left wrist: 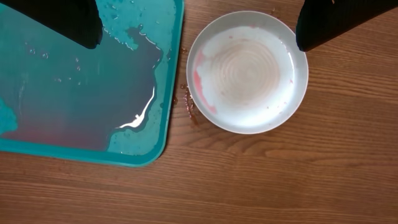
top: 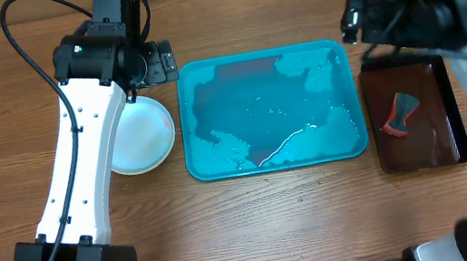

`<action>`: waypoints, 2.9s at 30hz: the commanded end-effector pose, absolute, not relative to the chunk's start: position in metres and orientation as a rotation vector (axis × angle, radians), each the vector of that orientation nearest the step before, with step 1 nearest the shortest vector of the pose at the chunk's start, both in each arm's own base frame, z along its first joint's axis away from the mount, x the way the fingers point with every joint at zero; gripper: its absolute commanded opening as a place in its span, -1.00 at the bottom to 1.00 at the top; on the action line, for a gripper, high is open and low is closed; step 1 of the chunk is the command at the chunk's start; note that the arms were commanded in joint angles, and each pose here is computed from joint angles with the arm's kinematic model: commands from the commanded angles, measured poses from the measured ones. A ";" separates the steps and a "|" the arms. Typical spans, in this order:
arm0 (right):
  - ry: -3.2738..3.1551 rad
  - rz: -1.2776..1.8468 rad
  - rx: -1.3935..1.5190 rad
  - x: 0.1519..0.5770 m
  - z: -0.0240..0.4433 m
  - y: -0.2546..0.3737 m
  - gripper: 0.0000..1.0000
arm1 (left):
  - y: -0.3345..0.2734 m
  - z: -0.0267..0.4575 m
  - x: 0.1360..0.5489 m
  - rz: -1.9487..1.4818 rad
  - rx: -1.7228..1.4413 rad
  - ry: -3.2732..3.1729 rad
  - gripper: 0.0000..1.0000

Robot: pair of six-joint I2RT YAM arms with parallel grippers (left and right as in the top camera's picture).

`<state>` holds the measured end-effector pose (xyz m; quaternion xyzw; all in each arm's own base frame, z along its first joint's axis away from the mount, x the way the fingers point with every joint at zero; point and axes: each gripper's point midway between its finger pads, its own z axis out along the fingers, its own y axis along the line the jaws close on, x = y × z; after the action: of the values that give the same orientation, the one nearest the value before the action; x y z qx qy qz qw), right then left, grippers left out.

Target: Clean dirty plates on tray and stack at the side

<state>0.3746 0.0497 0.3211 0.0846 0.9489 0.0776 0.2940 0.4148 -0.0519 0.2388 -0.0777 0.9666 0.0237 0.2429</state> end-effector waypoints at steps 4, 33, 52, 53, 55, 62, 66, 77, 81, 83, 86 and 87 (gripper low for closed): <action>2.417 0.172 0.239 0.349 0.361 0.038 1.00 | -0.050 0.251 0.417 0.069 -0.237 2.604 1.00; 2.095 0.111 0.241 0.236 0.452 0.007 1.00 | -0.050 0.251 0.417 0.069 -0.236 2.604 0.99; 1.706 0.188 0.125 0.301 0.425 0.023 1.00 | -0.050 0.251 0.417 0.069 -0.236 2.604 0.99; 1.693 0.201 0.110 0.300 0.416 0.025 1.00 | -0.050 0.251 0.417 0.069 -0.236 2.604 0.99; 1.663 0.232 0.084 0.296 0.396 0.028 1.00 | -0.050 0.251 0.417 0.069 -0.236 2.604 0.99; 1.534 0.271 0.041 0.271 0.314 0.032 1.00 | -0.050 0.251 0.417 0.069 -0.236 2.604 0.99; 1.451 0.274 0.034 0.257 0.281 0.031 1.00 | -0.050 0.251 0.417 0.069 -0.236 2.604 1.00; 1.406 0.276 0.031 0.244 0.220 0.030 1.00 | -0.050 0.251 0.417 0.069 -0.236 2.604 0.99; 1.449 0.275 0.034 0.244 0.207 0.030 1.00 | -0.050 0.251 0.417 0.069 -0.236 2.604 0.99; 1.476 0.274 0.036 0.244 0.200 0.030 1.00 | -0.050 0.251 0.417 0.069 -0.236 2.604 1.00; 1.537 0.279 0.040 0.244 0.185 0.031 1.00 | -0.050 0.251 0.417 0.069 -0.236 2.604 0.99; 1.561 0.284 0.036 0.244 0.179 0.033 1.00 | -0.050 0.251 0.417 0.069 -0.236 2.604 1.00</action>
<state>0.2445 0.0308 0.1901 0.0191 0.6897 0.1245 0.7130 0.4148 -0.0513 0.2389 -0.0783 0.9665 0.0255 0.2431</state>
